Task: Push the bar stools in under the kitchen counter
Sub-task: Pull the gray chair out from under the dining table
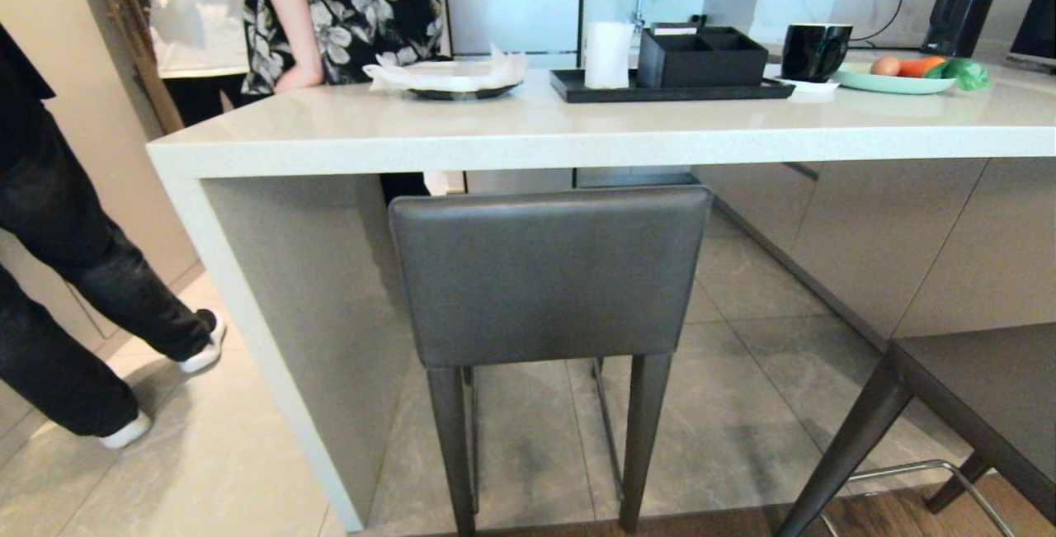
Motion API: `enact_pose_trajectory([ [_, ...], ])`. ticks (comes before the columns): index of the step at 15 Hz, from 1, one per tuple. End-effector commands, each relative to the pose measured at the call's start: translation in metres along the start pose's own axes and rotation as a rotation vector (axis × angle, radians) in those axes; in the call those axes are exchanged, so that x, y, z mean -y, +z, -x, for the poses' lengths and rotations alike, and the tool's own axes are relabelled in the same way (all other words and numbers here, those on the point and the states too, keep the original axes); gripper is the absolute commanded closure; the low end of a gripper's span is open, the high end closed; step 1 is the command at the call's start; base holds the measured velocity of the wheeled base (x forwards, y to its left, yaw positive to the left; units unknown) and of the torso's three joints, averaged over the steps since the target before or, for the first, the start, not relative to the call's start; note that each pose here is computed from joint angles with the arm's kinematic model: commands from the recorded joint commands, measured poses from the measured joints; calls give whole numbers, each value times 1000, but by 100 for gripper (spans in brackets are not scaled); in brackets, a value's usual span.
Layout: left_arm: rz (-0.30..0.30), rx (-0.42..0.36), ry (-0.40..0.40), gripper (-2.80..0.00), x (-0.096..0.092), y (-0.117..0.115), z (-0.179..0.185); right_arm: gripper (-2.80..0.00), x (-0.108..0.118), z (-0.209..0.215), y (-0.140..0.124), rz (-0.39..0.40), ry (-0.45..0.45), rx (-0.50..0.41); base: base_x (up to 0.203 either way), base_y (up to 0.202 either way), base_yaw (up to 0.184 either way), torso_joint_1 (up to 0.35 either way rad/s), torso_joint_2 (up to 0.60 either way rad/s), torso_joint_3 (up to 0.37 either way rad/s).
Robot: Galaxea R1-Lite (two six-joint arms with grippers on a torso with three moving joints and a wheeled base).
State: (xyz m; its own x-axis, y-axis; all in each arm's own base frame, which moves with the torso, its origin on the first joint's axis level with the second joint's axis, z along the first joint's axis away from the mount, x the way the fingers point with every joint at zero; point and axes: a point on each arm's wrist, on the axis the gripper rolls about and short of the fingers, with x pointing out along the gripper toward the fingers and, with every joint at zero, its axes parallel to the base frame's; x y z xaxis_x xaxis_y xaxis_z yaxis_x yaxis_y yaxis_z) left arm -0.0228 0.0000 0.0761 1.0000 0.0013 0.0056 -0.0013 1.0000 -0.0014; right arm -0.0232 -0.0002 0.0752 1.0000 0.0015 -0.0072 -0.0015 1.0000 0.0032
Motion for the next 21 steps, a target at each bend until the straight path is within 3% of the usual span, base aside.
enact_pose_trajectory([
  [1,0,-1,0,0,0,0,0,0,0,0,0,0,0,1,0,0,0,0,0,0],
  [14,0,0,0,0,0,0,0,0,0,0,0,0,1,-1,170,0,1,2,1,1],
  [21,2,-1,0,0,0,0,0,0,0,0,0,0,0,0,0,0,0,0,0,0],
])
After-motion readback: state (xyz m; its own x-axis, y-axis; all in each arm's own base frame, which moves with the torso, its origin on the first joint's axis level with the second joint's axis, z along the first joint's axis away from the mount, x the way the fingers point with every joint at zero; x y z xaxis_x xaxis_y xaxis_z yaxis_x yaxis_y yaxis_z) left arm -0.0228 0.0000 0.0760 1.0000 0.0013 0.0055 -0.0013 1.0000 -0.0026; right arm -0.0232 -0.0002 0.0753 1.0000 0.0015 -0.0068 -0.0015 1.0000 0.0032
